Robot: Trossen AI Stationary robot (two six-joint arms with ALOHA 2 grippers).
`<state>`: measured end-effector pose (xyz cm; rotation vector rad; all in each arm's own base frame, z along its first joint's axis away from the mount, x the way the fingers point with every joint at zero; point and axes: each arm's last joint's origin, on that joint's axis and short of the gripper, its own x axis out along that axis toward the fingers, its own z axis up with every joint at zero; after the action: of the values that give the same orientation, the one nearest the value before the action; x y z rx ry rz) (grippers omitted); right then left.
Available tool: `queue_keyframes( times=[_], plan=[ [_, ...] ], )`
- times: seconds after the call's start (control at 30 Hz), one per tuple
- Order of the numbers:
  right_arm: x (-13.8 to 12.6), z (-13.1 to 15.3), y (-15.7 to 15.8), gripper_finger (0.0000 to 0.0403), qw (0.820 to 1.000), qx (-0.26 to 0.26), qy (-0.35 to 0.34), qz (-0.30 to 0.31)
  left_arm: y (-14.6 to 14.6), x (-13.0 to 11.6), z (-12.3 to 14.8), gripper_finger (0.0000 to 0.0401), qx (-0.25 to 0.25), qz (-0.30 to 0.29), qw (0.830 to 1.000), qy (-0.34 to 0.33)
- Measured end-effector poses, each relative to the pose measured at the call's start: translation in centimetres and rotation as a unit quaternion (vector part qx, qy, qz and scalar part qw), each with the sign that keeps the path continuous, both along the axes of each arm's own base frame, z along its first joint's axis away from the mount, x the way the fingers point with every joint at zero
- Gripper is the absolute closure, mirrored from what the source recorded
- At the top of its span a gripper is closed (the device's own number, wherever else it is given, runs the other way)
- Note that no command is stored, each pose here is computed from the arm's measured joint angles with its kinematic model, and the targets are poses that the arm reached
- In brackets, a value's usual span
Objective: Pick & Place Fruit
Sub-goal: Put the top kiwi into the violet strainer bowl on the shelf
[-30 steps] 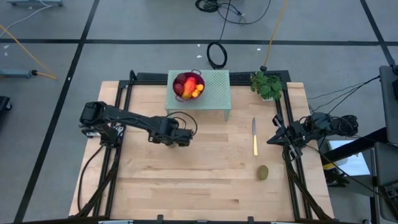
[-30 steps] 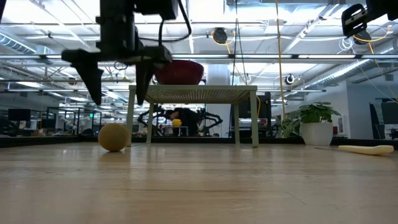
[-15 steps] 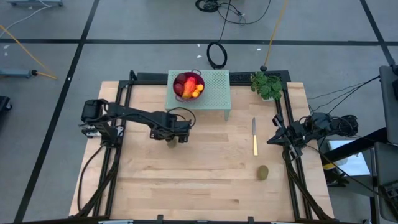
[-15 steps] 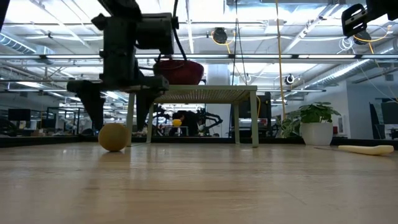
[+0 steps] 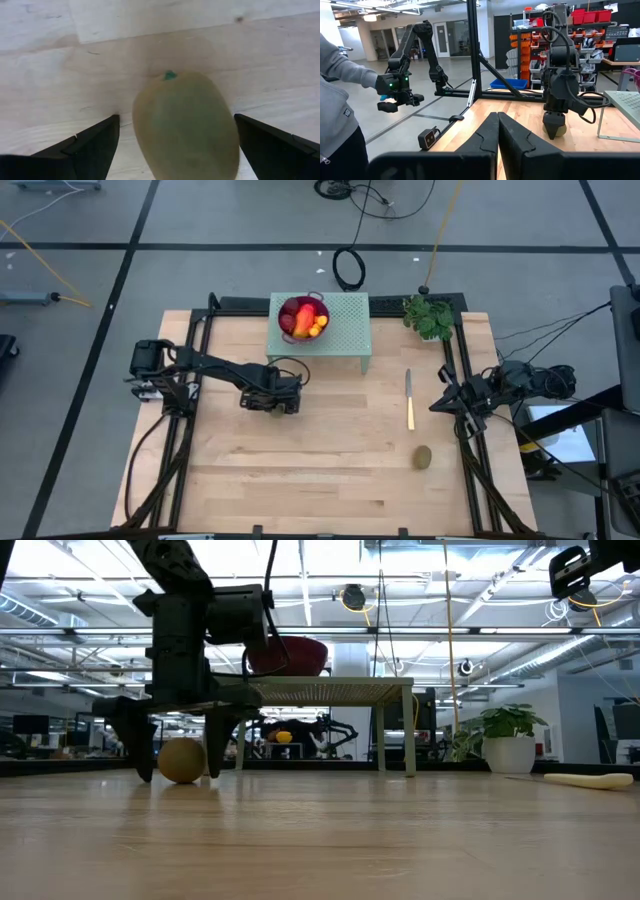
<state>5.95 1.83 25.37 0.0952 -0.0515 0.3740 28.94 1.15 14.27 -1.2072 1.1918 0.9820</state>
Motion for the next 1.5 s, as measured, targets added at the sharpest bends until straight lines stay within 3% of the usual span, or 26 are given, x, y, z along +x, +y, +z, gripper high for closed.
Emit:
queue_keyframes(
  times=[0.27, 0.67, 1.1, 1.23, 1.43, 1.5],
  plan=[
    [-0.01, 0.02, -0.01, 0.0403, 1.000, 0.000, 0.000, -0.002, 0.04, 0.02, 0.00, 0.0015, 0.010, -0.024, 1.000, -0.002],
    [-0.01, 0.02, -0.01, 0.0403, 1.000, 0.000, 0.000, -0.002, 0.39, 0.09, -0.02, 0.0015, 0.034, 0.007, 0.999, -0.002],
    [-0.01, 0.02, -0.01, 0.0403, 1.000, 0.000, 0.000, -0.002, 0.35, 0.11, -0.02, 0.0019, 0.039, 0.001, 0.999, -0.003],
    [-0.01, 0.02, -0.01, 0.0403, 1.000, 0.000, 0.000, -0.002, 0.35, -0.04, -0.07, 0.0059, 0.039, 0.002, 0.999, 0.006],
    [-0.01, 0.02, -0.01, 0.0403, 1.000, 0.000, 0.000, -0.002, 0.34, -0.27, -0.08, 0.0178, 0.043, 0.003, 0.999, 0.018],
    [-0.01, 0.02, -0.01, 0.0403, 1.000, 0.000, 0.000, -0.002, 0.31, -0.30, -0.08, 0.0200, 0.043, 0.003, 0.999, 0.019]
  ],
)
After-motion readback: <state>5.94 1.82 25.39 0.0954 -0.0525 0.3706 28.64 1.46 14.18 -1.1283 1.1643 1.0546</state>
